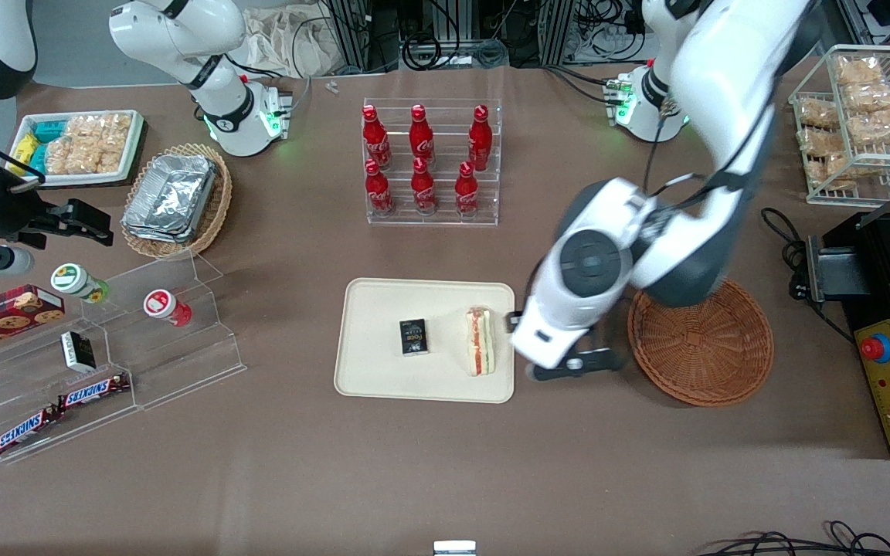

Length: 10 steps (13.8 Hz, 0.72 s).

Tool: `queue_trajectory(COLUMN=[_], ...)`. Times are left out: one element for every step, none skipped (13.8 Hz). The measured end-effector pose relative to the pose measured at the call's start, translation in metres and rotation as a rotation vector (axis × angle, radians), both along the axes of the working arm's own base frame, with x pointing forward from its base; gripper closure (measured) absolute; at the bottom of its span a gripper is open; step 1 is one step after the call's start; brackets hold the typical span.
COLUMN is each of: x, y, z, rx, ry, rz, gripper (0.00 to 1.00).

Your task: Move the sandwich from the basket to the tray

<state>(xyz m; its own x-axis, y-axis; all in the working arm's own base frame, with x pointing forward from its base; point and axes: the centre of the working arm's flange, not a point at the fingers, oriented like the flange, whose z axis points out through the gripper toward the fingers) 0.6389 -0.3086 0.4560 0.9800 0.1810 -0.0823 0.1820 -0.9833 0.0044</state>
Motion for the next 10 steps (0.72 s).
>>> queue_trajectory(x=[-0.001, -0.006, -0.015, -0.027, -0.040, -0.054, -0.067, -0.077, -0.084, -0.087], y=[0.036, 0.071, 0.101, 0.127, 0.154, 0.185, 0.214, 0.241, 0.258, 0.266], z=[0.020, 0.033, 0.041, 0.044, 0.046, 0.047, 0.049, 0.051, 0.052, 0.052], rx=[-0.007, 0.001, 0.013, 0.021, 0.021, 0.018, 0.016, 0.012, 0.010, 0.010], ry=[-0.005, -0.014, -0.029, -0.043, -0.044, -0.042, -0.042, -0.041, -0.039, -0.039], rz=[-0.007, -0.021, -0.041, -0.058, -0.078, -0.106, -0.128, -0.147, -0.160, -0.167], gripper=[0.00, 0.00, 0.00, 0.00, 0.00, 0.00, 0.00, 0.00, 0.00, 0.00])
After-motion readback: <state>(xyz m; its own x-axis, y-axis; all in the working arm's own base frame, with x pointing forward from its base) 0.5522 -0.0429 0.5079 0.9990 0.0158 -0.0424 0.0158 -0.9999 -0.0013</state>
